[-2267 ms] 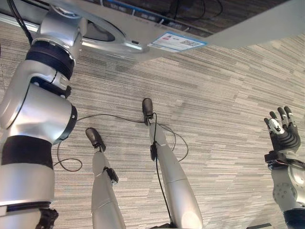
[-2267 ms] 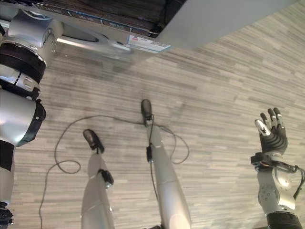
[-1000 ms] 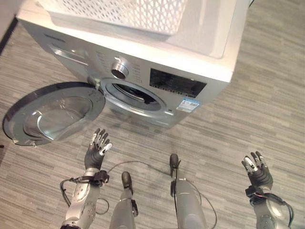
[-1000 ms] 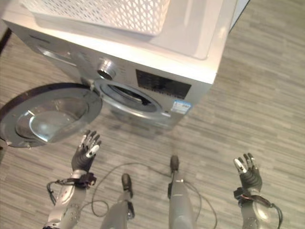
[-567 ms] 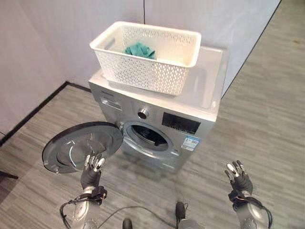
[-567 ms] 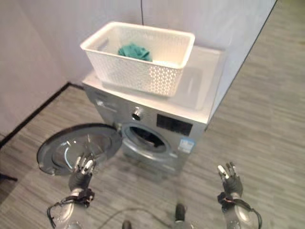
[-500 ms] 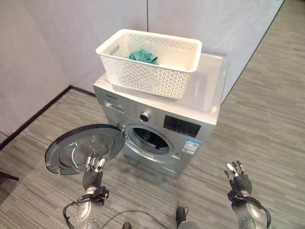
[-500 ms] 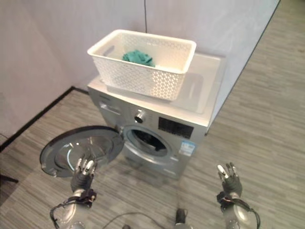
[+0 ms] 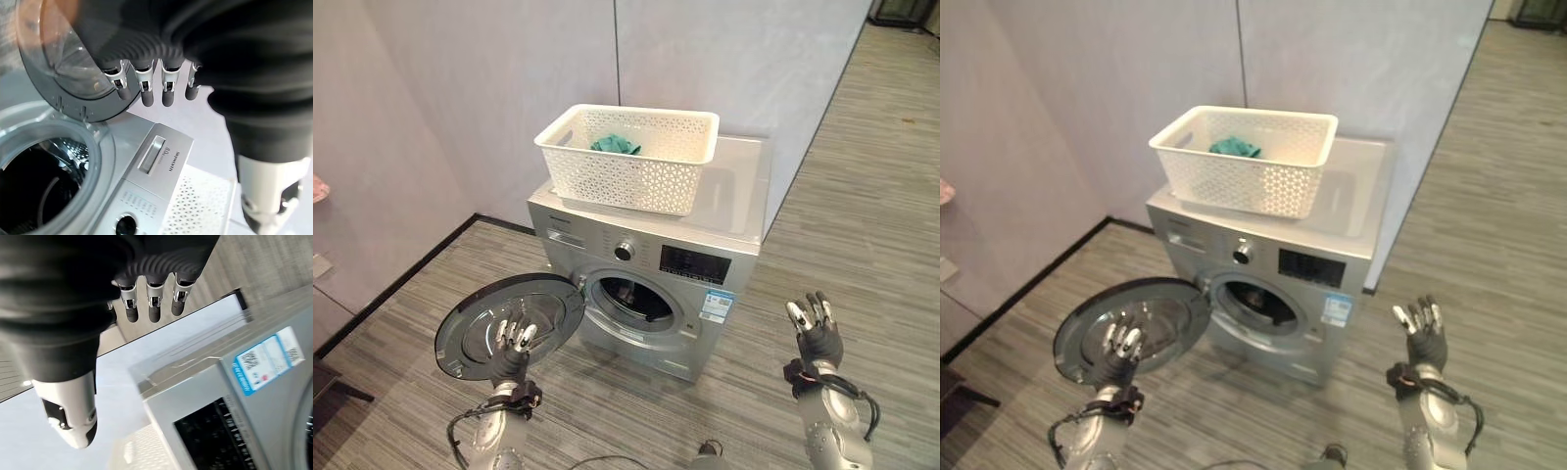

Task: Grab the laundry basket,head to the washer,open it,put in the laundry and shut it.

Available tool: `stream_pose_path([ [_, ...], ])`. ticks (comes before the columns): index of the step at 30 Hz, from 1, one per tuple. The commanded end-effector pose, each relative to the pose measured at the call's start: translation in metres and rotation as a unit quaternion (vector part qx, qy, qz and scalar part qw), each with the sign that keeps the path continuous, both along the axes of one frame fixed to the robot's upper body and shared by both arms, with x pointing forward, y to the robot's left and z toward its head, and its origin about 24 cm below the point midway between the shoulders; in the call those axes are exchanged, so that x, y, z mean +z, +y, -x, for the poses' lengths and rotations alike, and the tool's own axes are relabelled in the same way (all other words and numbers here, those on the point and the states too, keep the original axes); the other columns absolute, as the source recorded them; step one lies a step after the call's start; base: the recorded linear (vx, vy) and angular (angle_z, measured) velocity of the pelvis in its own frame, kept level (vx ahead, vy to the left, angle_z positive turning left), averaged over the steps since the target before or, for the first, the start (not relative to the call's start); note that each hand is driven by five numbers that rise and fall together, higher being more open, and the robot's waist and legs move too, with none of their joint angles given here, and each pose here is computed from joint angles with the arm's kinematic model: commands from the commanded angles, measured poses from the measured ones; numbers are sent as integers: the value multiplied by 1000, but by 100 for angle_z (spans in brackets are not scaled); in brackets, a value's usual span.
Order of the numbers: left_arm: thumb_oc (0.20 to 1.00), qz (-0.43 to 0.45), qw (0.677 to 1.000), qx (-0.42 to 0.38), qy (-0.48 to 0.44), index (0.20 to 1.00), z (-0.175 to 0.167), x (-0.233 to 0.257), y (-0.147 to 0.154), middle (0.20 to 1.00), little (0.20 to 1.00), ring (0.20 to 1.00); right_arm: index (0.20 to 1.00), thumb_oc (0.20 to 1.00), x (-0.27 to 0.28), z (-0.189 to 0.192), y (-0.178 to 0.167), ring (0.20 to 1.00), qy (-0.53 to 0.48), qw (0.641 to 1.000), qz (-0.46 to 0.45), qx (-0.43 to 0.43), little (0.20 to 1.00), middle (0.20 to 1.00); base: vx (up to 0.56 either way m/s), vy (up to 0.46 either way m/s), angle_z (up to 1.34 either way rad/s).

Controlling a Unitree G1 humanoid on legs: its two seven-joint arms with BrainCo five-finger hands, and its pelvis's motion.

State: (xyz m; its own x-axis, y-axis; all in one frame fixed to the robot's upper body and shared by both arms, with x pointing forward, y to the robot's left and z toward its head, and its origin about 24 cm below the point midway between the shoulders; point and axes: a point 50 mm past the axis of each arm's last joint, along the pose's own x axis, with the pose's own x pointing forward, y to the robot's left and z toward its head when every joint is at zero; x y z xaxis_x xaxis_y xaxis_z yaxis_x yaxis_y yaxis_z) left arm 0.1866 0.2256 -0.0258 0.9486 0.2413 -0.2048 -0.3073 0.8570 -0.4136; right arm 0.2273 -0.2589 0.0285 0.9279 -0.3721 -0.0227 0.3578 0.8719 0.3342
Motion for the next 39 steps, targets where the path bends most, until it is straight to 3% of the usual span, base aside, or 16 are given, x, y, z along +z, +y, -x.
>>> stream_pose_path([
  [1,1000,-17,996,6,-87,1000,-20,35,4,1000,1000,1000,1000,1000,92,-19,-10,1000,-201,974,91,-62,1000,1000,72,-38,-38],
  [8,1000,0,996,7,-93,1000,-21,33,-3,1000,1000,1000,1000,1000,173,-3,6,1000,-353,901,228,-107,1000,1000,154,-194,-1],
  [9,1000,8,995,-12,-101,1000,-27,35,-12,1000,1000,1000,1000,1000,207,9,16,1000,-431,856,257,-121,1000,1000,-16,-291,0],
  [16,1000,55,994,-24,-95,1000,-26,30,-26,1000,1000,1000,1000,1000,240,17,26,1000,-498,808,286,-133,1000,1000,107,-115,12],
  [23,1000,41,993,-75,-86,1000,-25,27,-34,1000,1000,1000,1000,1000,262,-9,31,1000,-459,796,386,-81,1000,1000,175,160,-6],
  [28,1000,28,991,-110,-70,1000,-21,23,-35,1000,1000,1000,1000,1000,274,-41,47,1000,-415,800,432,31,1000,1000,154,188,-21],
  [33,1000,34,992,-107,-61,1000,-15,20,-26,1000,1000,1000,1000,1000,291,-55,70,1000,-381,758,511,140,1000,1000,90,104,-23],
  [36,1000,42,991,-112,-60,1000,-13,19,-28,1000,1000,1000,1000,1000,300,-55,69,1000,-369,738,542,160,1000,1000,76,44,12],
  [39,1000,31,988,-141,-62,1000,-4,21,-23,1000,1000,1000,1000,1000,341,-62,64,1000,-305,688,631,186,1000,1000,58,38,8],
])
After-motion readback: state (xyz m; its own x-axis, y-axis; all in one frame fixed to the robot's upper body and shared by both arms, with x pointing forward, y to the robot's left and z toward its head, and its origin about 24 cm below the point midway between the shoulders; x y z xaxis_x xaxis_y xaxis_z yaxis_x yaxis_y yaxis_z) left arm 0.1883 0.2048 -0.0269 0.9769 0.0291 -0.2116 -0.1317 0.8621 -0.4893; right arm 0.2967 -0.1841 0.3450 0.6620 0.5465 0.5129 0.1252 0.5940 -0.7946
